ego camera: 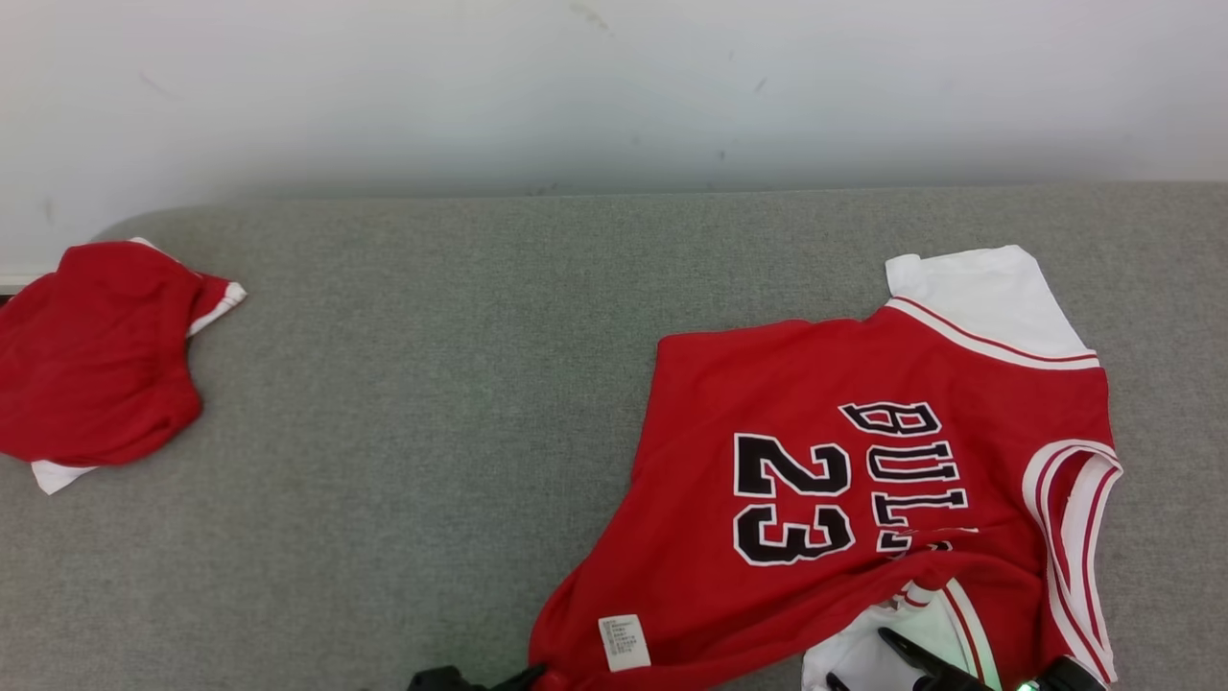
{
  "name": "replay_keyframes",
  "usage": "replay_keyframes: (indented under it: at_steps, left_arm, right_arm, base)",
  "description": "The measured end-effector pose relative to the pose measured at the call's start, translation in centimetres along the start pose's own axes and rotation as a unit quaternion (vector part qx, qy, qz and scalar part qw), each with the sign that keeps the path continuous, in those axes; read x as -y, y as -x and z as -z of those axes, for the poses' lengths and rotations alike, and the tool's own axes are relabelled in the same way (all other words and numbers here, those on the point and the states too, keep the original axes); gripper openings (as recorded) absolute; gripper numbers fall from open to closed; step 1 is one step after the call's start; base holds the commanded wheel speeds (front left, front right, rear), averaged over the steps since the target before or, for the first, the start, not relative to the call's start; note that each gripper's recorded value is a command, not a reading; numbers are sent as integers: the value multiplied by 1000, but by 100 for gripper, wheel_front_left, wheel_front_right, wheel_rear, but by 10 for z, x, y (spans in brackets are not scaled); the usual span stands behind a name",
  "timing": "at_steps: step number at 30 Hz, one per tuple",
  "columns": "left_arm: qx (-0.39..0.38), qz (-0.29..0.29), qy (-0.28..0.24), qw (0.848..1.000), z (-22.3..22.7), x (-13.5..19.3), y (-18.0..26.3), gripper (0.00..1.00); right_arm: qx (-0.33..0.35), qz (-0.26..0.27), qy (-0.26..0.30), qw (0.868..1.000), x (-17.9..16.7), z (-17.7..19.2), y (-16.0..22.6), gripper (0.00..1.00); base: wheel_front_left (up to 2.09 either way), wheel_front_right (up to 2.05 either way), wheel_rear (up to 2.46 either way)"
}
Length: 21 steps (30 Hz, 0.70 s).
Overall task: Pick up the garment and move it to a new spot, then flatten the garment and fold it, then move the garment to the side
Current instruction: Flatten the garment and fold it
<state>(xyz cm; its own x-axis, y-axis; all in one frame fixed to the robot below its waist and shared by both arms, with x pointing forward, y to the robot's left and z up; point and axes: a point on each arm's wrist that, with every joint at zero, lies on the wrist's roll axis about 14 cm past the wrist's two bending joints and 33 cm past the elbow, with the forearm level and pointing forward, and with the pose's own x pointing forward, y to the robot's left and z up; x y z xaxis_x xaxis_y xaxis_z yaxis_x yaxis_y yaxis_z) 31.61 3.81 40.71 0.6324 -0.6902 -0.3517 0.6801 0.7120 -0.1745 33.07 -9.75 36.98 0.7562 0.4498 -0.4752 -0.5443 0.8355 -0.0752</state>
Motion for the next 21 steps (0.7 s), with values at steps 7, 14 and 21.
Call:
replay_keyframes:
  at_steps: [7,14,21]
  left_arm:
    - [-14,4,-4,1000,7,-2,-4,100]
    - [-24,8,-6,1000,14,-2,-7,64]
    - [-24,8,-4,1000,16,-2,-10,2]
  right_arm:
    - [-1,0,-3,1000,1,1,-1,100]
    - [-2,0,-5,1000,1,1,-1,100]
    - [-3,-3,-4,1000,-2,2,0,100]
  base:
    - [0,0,0]
    - [0,0,0]
    - [0,0,0]
